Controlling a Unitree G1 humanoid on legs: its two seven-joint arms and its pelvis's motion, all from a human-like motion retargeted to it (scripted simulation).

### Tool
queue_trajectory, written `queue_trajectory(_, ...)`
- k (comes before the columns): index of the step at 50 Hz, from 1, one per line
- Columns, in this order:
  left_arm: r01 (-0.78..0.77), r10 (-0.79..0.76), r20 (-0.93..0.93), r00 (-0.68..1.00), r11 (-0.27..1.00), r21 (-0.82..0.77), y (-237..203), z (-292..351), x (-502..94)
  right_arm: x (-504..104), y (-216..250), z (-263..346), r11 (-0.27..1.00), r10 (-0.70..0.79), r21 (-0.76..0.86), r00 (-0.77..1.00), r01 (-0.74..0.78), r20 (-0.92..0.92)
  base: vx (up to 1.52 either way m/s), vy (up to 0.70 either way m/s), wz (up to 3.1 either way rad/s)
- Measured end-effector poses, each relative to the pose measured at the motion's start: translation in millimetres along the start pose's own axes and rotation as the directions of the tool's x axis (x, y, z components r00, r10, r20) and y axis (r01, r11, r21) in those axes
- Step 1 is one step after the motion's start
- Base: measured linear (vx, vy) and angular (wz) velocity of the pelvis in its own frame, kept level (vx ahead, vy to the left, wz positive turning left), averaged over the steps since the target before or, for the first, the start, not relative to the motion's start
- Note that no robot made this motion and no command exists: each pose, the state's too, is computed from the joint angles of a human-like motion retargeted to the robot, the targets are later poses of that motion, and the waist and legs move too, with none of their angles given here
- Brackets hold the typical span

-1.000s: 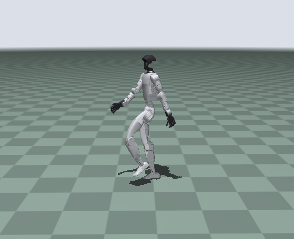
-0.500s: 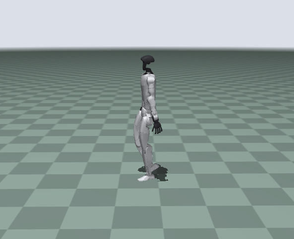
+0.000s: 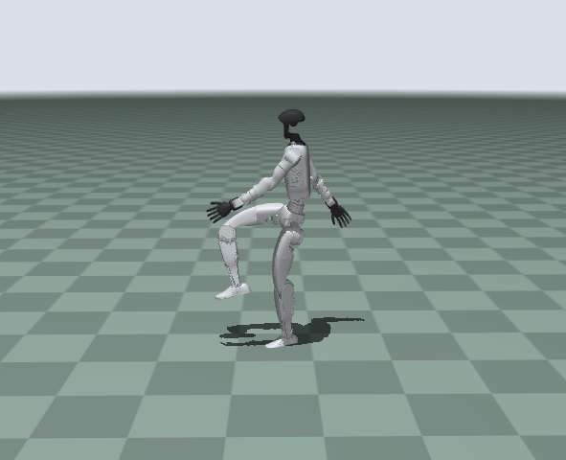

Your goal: Upper body actions

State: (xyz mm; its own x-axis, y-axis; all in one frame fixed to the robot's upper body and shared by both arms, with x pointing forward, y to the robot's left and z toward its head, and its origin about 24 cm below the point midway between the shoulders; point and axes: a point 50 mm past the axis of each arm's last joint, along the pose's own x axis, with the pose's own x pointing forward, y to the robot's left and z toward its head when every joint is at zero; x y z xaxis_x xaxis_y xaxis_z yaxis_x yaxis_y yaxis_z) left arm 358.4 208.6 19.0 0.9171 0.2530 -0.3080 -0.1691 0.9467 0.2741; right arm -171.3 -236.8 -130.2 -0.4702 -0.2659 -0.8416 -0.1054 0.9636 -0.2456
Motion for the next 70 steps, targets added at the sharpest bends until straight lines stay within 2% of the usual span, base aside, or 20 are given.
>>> queue_trajectory(5,0.034,-0.021,-0.225,0.974,0.998,0.054,4,-74,-22,-11,15,68,0.995,0.065,-0.083,0.976,-0.049,0.207,-0.04,-0.03,-0.41)
queue_trajectory(7,0.071,-0.047,-0.352,0.935,0.996,0.055,7,-115,-41,-21,20,106,0.993,0.092,-0.1,0.935,-0.061,0.342,-0.1,-0.07,-0.57)
queue_trajectory(13,0.119,-0.082,-0.654,0.752,0.993,0.012,14,-215,-116,-50,15,174,0.986,0.056,-0.161,0.802,0.05,0.594,-0.05,-0.1,-0.66)
queue_trajectory(17,0.08,-0.098,-0.808,0.581,0.995,-0.063,10,-266,-181,-61,10,195,0.979,0.041,-0.177,0.755,0.101,0.655,-0.05,-0.17,-0.7)
queue_trajectory(23,-0.016,-0.087,-0.912,0.401,0.995,-0.102,15,-303,-252,-72,11,212,0.964,0.094,-0.246,0.731,0.104,0.676,-0.07,-0.19,-0.47)
queue_trajectory(32,-0.183,-0.114,-0.966,0.232,0.97,-0.159,20,-322,-309,-81,12,224,0.943,0.12,-0.305,0.718,0.135,0.686,-0.17,-0.22,-0.07)
queue_trajectory(40,-0.013,-0.121,-0.96,0.252,0.992,-0.128,20,-323,-309,-52,18,178,0.971,0.098,-0.235,0.841,0.036,0.532,-0.06,-0.11,0.55)
queue_trajectory(45,0.04,-0.094,-0.958,0.272,0.995,-0.086,18,-321,-301,-42,24,156,0.964,0.102,-0.265,0.896,0.018,0.432,-0.06,-0.09,0.15)
queue_trajectory(52,0.018,-0.056,-0.95,0.306,0.998,-0.053,12,-318,-293,-45,25,163,0.94,0.097,-0.334,0.875,0.076,0.473,-0.06,-0.05,0.17)
queue_trajectory(63,0.035,0.097,-0.915,0.39,0.992,0.121,22,-312,-276,-56,16,185,0.952,0.108,-0.297,0.838,0.068,0.535,-0.04,0.04,0.21)
queue_trajectory(70,0.027,0.112,-0.932,0.344,0.991,0.129,22,-317,-291,-60,13,193,0.954,0.093,-0.285,0.813,0.093,0.575,0.13,0.17,-0.04)
